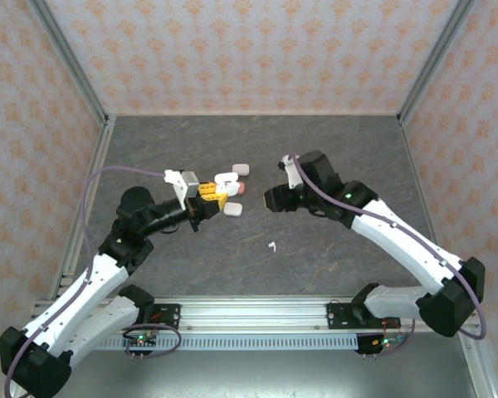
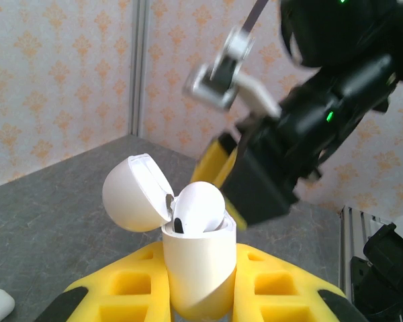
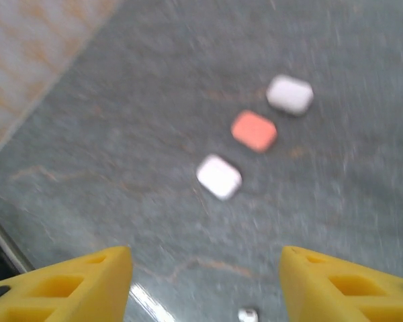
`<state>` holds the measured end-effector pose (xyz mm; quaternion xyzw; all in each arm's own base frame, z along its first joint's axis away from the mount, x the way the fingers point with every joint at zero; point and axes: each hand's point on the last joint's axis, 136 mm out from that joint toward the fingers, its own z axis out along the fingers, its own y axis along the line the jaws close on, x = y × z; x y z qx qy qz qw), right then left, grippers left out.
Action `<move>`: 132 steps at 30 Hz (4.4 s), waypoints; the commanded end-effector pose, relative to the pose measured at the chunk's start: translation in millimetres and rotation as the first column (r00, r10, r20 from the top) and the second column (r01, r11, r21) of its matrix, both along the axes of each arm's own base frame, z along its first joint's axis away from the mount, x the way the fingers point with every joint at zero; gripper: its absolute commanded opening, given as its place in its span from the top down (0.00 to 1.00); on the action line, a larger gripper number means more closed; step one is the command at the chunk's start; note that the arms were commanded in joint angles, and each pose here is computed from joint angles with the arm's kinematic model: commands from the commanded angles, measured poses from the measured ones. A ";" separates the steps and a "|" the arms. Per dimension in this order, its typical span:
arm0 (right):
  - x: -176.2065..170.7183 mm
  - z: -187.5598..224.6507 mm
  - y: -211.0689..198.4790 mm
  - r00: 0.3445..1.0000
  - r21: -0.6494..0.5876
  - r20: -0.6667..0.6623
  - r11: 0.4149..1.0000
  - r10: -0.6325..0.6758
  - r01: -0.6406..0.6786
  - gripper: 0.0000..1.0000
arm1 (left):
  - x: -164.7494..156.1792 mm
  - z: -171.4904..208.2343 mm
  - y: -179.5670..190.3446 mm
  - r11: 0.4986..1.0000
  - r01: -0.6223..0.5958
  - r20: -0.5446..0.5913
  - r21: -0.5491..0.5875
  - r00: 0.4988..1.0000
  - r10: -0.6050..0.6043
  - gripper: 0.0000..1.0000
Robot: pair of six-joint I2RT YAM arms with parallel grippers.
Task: Insert the wireless bluetooth earbuds into the charging case
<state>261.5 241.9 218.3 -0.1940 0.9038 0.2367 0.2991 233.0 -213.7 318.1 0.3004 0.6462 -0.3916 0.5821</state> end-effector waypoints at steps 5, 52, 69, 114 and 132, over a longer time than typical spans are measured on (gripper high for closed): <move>-16.2 -96.0 -2.8 0.966 -0.132 -0.244 0.990 -0.082 0.051 0.51 | -0.2 4.0 3.1 1.000 -0.025 0.027 0.010 0.999 0.025 1.00; -46.9 -198.9 2.5 0.896 -0.486 -0.435 0.860 -0.086 -0.154 0.76 | 1.7 -0.2 10.2 0.997 -0.074 0.019 0.021 0.997 0.073 1.00; -3.2 -37.0 24.5 1.000 -0.202 -0.009 0.979 -0.008 0.006 0.79 | 8.9 16.4 12.3 0.988 -0.102 0.017 -0.112 0.994 0.105 1.00; 1.3 138.8 98.5 0.865 0.027 0.447 0.963 0.230 -0.269 0.79 | 14.9 21.7 -4.3 0.989 -0.033 -0.011 -0.146 0.999 0.032 1.00; -2.9 122.7 102.0 0.913 0.035 0.334 0.965 0.234 -0.260 0.77 | 18.0 22.2 -4.1 0.988 -0.044 -0.012 -0.150 0.999 0.043 1.00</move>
